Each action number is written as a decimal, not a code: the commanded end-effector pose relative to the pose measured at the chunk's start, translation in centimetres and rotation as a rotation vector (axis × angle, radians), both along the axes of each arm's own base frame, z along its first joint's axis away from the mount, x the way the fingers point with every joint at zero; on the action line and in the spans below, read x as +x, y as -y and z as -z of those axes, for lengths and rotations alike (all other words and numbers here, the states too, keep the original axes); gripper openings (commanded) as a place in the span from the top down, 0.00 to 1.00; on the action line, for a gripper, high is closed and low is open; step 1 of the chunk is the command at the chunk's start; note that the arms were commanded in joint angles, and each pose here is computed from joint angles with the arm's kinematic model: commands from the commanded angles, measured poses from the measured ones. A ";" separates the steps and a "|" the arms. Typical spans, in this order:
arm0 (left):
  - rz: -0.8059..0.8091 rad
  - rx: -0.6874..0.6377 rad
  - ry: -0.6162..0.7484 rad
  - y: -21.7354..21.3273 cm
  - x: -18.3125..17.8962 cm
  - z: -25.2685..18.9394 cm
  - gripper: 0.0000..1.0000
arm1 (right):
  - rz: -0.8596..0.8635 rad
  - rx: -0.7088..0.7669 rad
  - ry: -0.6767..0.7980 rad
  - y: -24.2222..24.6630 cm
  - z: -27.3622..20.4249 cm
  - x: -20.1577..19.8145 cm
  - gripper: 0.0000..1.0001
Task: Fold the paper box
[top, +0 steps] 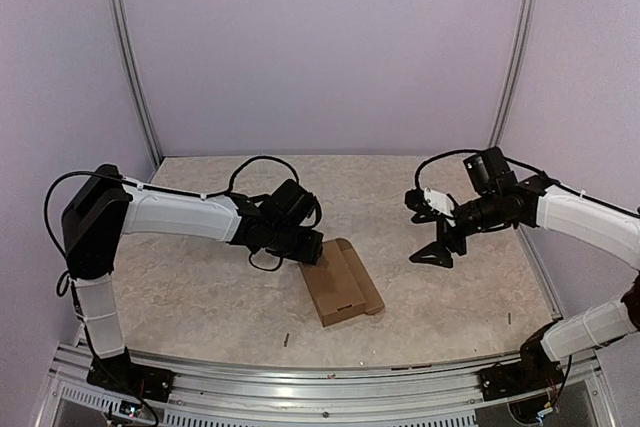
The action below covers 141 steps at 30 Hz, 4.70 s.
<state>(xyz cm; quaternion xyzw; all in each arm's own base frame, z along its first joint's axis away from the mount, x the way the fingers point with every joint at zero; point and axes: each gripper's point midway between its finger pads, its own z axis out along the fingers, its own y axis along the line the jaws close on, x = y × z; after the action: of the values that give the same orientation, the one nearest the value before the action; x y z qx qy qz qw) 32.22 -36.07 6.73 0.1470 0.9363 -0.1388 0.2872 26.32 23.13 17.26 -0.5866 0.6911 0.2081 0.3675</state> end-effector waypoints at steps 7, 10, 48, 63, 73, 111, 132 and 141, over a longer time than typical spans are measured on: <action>0.345 0.069 0.174 3.0 4.9 -4.0 0.38 | -0.241 -0.128 -0.043 1.5 5.3 -4.7 0.12; 0.241 0.107 0.187 1.7 5.5 -5.6 0.37 | -0.212 -0.141 -0.009 1.6 5.4 -3.7 0.13; 0.136 -0.163 -0.250 2.8 3.0 0.8 0.46 | -0.625 -0.430 -0.014 -11.5 14.3 -10.3 0.66; 0.626 -0.144 -0.033 7.3 5.5 0.3 0.45 | -0.491 -0.169 -0.113 -9.3 2.2 -4.5 0.59; 0.838 -0.255 0.331 13.5 7.9 -7.0 0.42 | 0.048 -0.088 -0.106 4.0 2.2 12.8 0.54; 0.284 0.188 0.125 1.7 -0.9 1.8 0.60 | -0.044 -0.283 -0.141 -3.7 13.1 6.0 0.56; 0.086 0.164 0.205 -6.1 -1.0 -0.9 0.50 | -0.082 -0.506 -0.032 0.9 8.1 3.5 0.50; 0.152 0.018 0.267 -1.6 -4.2 -5.1 0.49 | 0.136 -0.354 0.137 -3.4 5.2 12.6 0.44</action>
<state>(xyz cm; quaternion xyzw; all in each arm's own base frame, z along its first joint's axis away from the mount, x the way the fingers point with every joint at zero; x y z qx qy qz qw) 27.99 -31.99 9.66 0.2470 0.8859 -0.1036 0.3787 34.64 25.64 12.44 -0.6553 0.7014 0.0444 0.2768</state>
